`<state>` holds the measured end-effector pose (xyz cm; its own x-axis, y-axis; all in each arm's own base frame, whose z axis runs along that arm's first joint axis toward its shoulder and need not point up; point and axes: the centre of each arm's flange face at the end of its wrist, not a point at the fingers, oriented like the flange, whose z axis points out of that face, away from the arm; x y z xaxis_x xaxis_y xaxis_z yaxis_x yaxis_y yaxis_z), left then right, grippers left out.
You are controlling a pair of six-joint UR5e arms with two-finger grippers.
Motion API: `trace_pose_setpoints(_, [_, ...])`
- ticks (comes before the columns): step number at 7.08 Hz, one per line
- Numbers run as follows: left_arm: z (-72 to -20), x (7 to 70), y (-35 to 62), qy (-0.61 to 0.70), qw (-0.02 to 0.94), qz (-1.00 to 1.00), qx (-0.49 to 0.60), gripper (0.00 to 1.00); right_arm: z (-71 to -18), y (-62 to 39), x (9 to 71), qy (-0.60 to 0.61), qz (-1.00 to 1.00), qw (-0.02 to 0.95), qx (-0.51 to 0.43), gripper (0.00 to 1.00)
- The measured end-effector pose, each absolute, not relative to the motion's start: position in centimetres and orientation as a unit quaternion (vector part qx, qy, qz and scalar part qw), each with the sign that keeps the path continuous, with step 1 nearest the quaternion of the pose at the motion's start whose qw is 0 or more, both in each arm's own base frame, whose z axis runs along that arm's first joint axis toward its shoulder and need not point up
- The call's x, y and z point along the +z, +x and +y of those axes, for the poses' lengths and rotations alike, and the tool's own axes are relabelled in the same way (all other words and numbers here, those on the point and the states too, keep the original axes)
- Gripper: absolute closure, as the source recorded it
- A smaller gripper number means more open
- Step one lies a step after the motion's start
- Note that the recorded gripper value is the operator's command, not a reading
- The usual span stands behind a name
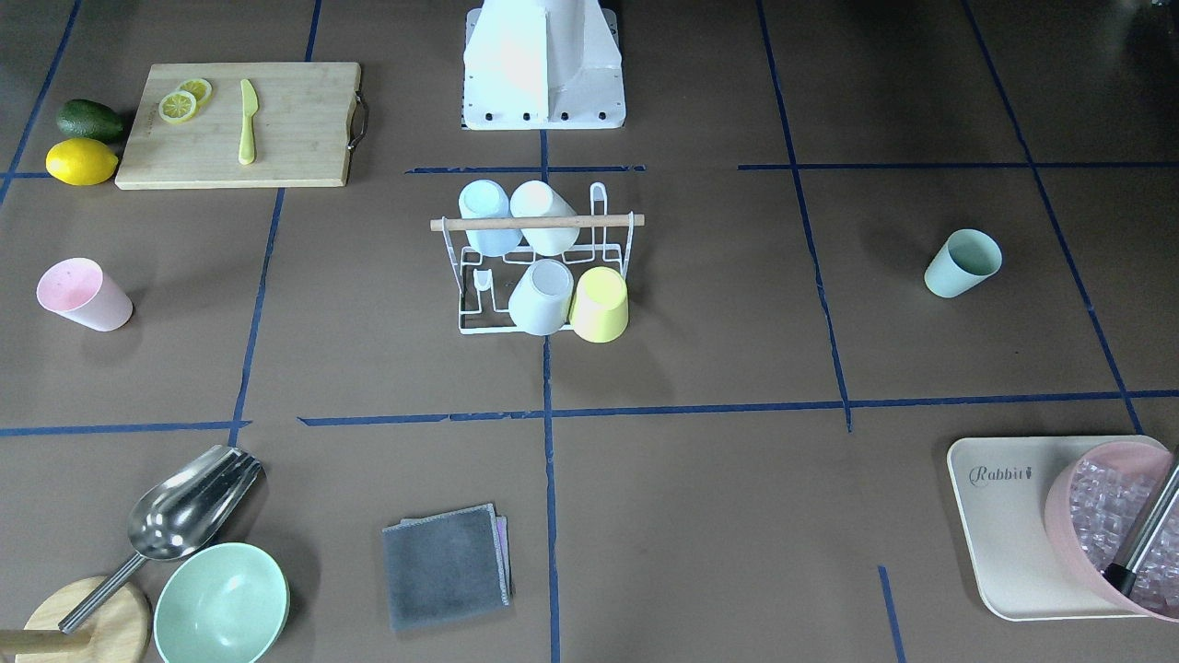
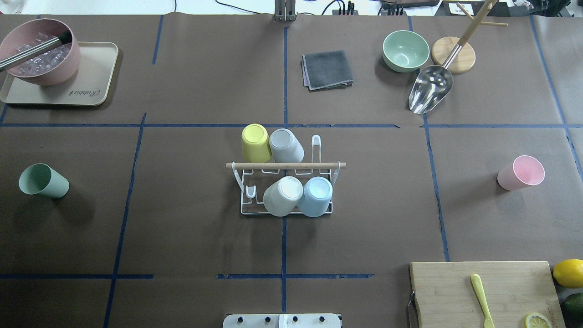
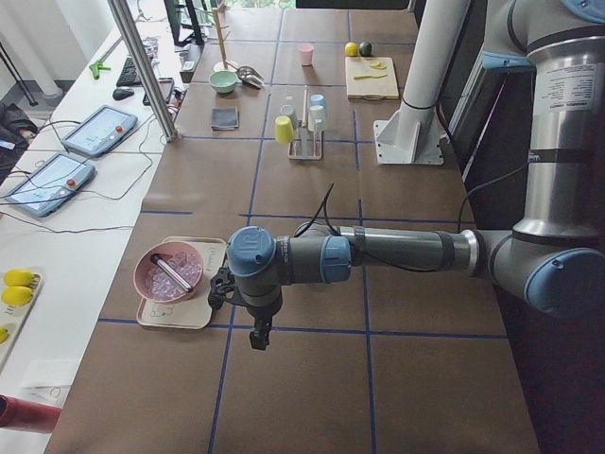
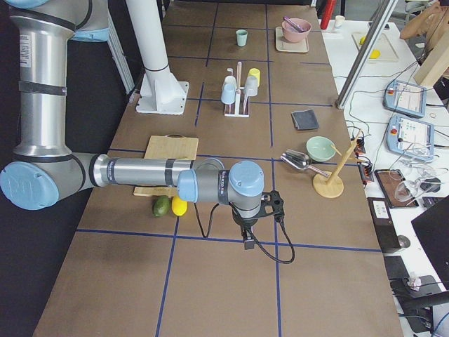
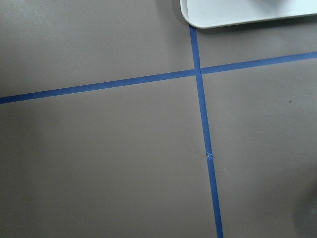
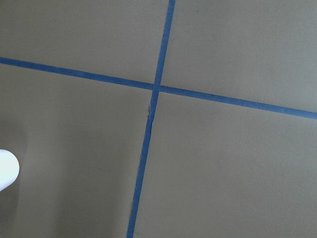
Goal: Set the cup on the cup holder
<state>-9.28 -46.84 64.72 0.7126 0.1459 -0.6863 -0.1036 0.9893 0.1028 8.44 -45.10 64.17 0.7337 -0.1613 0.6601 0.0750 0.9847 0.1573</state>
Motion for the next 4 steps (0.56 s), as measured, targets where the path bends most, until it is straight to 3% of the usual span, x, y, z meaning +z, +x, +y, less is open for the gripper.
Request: trace_pose_setpoints(4, [-47.4, 64.1, -9.24, 0.035, 0.925, 0.372, 0.073, 0.0, -45.42, 8.41, 63.52, 0.067, -0.358, 0.929, -0.067, 0.0])
